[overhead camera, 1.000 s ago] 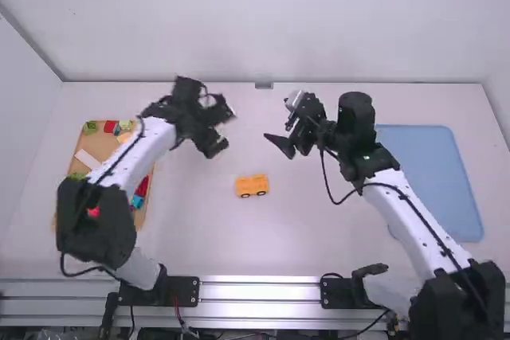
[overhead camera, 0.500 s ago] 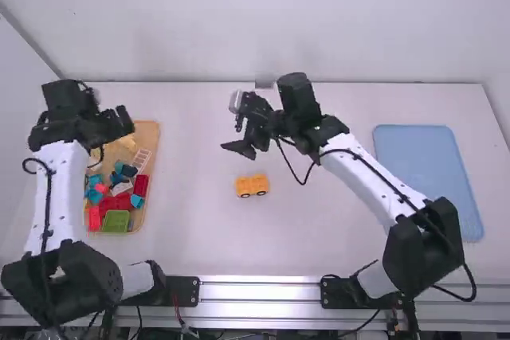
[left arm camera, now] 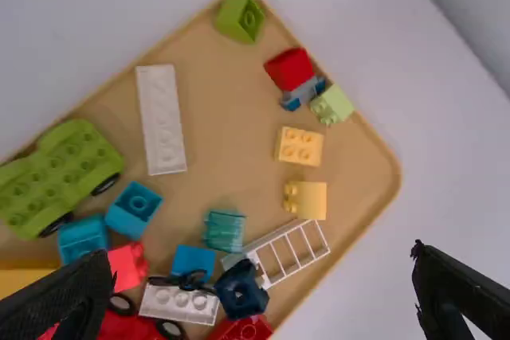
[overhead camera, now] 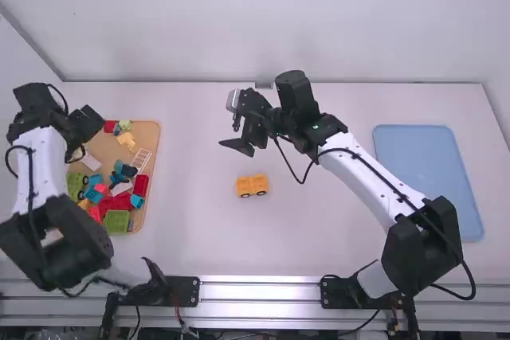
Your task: Assemble lego blocks to make yellow taxi
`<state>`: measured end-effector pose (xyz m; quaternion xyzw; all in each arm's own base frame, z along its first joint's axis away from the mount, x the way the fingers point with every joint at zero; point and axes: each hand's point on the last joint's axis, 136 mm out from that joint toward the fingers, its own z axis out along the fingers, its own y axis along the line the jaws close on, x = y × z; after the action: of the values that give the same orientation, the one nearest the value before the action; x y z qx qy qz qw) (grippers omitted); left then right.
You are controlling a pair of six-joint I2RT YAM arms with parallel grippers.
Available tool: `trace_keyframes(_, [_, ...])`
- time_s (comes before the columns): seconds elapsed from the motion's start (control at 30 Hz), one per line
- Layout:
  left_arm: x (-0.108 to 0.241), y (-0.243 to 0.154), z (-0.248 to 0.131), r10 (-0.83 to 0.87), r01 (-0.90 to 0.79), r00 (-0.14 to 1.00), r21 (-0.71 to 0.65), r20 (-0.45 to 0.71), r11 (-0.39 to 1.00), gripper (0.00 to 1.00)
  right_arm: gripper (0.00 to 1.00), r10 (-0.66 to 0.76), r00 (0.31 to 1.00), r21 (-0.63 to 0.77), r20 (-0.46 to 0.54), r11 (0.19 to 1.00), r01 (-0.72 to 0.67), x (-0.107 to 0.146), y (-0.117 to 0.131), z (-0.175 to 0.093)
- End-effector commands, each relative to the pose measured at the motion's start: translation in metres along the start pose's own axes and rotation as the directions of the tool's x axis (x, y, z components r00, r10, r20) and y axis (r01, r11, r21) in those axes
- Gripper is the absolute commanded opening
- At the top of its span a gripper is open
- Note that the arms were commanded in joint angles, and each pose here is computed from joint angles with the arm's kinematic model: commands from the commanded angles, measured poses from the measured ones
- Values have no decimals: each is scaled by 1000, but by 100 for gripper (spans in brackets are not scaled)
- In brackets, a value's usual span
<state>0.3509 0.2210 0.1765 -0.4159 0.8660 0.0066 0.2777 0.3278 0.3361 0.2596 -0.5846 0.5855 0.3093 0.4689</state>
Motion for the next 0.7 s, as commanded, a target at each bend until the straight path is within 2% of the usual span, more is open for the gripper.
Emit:
trace_keyframes(0.0, [-16, -20, 11, 76, -76, 996, 22, -35, 997, 99, 99, -12, 1000, 14, 7, 1000, 12, -5, -7, 0])
trace_keyframes(0.1, [-25, -29, 29, 119, -119, 986, 11, -117, 993, 99, 99, -11, 1000, 40, -10, 999, 12, -3, -12, 0])
trace_keyframes(0.17, [-30, -24, 46, 115, -125, 978, -44, -177, 991, 99, 98, -10, 1000, 55, -20, 998, 11, -1, -14, 0])
trace_keyframes(0.3, [-34, -18, 77, 158, -183, 960, -93, -229, 979, 98, 99, 24, 999, 75, -22, 997, -22, -1, -18, 0])
trace_keyframes(0.33, [-35, -18, 84, 184, -209, 954, -85, -237, 974, 96, 99, 26, 999, 80, -23, 996, -24, -1, -19, 0])
trace_keyframes(0.4, [-27, -25, 108, 333, -348, 902, -7, -275, 937, 83, 99, 37, 999, 90, -24, 995, -34, 0, -21, 0])
trace_keyframes(0.5, [-22, -24, 126, 438, -447, 851, 40, -288, 894, 77, 99, 39, 999, 90, -22, 995, -37, -1, -21, 0])
trace_keyframes(0.53, [-19, -20, 141, 499, -509, 814, 50, -296, 860, 72, 98, 40, 999, 89, -23, 995, -38, -1, -20, 0])
trace_keyframes(0.67, [-9, -23, 169, 709, -693, 652, 168, -267, 701, 75, 99, 43, 999, 89, -25, 995, -40, 0, -21, -1])
